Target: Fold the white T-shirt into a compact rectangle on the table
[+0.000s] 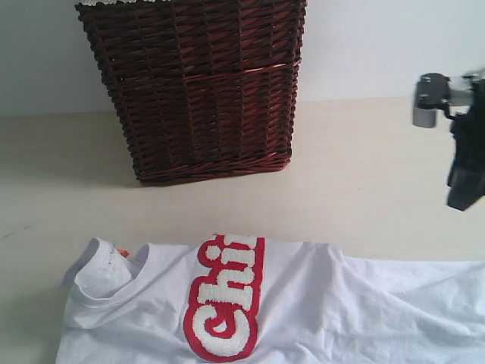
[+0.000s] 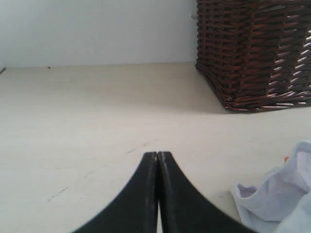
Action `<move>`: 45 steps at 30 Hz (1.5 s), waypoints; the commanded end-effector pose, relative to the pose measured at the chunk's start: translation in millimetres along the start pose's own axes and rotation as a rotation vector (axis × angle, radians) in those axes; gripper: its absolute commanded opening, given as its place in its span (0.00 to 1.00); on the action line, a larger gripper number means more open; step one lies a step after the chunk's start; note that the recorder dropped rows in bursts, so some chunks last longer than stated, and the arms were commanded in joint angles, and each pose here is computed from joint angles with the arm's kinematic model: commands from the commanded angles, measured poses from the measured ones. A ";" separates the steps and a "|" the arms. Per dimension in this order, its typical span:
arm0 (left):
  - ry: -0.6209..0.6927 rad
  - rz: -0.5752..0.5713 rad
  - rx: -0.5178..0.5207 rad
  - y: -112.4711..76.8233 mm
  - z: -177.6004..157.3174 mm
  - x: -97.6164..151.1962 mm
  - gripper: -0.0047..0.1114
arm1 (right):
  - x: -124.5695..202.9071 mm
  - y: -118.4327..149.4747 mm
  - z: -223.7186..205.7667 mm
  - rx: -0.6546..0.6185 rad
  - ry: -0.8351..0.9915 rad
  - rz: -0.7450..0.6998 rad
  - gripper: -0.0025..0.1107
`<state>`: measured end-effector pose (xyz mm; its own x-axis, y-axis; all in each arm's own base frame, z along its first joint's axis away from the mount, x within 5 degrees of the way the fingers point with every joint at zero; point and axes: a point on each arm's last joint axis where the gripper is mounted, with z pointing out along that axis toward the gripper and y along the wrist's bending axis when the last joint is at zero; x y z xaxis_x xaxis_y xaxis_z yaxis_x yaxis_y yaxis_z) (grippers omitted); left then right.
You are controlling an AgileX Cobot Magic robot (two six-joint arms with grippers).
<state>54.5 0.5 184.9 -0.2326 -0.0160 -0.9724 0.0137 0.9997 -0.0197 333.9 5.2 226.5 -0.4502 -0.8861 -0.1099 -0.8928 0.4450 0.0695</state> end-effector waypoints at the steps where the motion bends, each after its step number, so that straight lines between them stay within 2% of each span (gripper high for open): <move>1: -0.015 -0.001 -0.001 0.0 -0.3 -0.5 0.04 | 45.5 -14.0 16.5 -0.030 0.040 -0.045 0.39; 9: -0.015 -0.001 -0.001 0.0 -0.3 -0.5 0.04 | 69.2 -27.6 63.2 -0.129 0.193 -0.071 0.39; 15: -0.015 -0.001 -0.001 0.0 -0.3 -0.5 0.04 | 80.4 -37.6 72.2 -0.089 0.248 -0.096 0.38; 17: -0.015 -0.001 -0.001 0.0 -0.3 -0.5 0.04 | 83.7 -40.7 75.1 -0.077 0.243 -0.088 0.34; 21: -0.015 -0.001 -0.001 0.0 -0.3 -0.5 0.04 | 90.1 -44.8 74.5 -0.052 0.233 -0.086 0.06; 22: -0.015 -0.001 -0.001 0.0 -0.3 -0.5 0.04 | 92.1 -45.2 74.2 -0.052 0.234 -0.084 0.02; 26: -0.015 -0.001 -0.001 0.0 -0.3 -0.5 0.04 | 93.9 -46.0 74.0 -0.048 0.235 -0.081 0.02; 29: -0.015 -0.001 -0.001 0.0 -0.3 -0.5 0.04 | 92.0 -51.5 74.5 0.019 0.216 -0.038 0.02; 33: -0.015 -0.001 -0.001 0.0 -0.3 -0.5 0.04 | 88.3 -63.7 74.1 0.171 0.161 0.153 0.02; 36: -0.015 -0.001 -0.001 0.0 -0.3 -0.5 0.04 | 86.2 -67.8 73.7 0.217 0.132 0.177 0.02; 38: -0.015 -0.001 -0.001 0.0 -0.3 -0.5 0.04 | 84.4 -68.3 73.9 0.221 0.111 0.191 0.04; 40: -0.015 -0.001 -0.001 0.0 -0.3 -0.5 0.04 | 84.1 -68.6 75.3 0.219 0.106 0.195 0.12; 42: -0.015 -0.001 -0.001 0.0 -0.3 -0.5 0.04 | 84.0 -69.6 76.8 0.223 0.104 0.195 0.25; 43: -0.015 -0.001 -0.001 0.0 -0.3 -0.5 0.04 | 82.9 -70.8 77.4 0.233 0.089 0.214 0.41; 45: -0.015 -0.001 -0.001 0.0 -0.3 -0.5 0.04 | 80.0 -73.2 69.3 0.292 0.052 0.272 0.52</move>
<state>54.5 0.5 184.9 -0.2326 -0.0160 -0.9724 0.0137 0.9997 -0.0197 360.0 -88.0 137.5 -0.6320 -0.7745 -0.0258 -0.7626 0.6275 -0.1572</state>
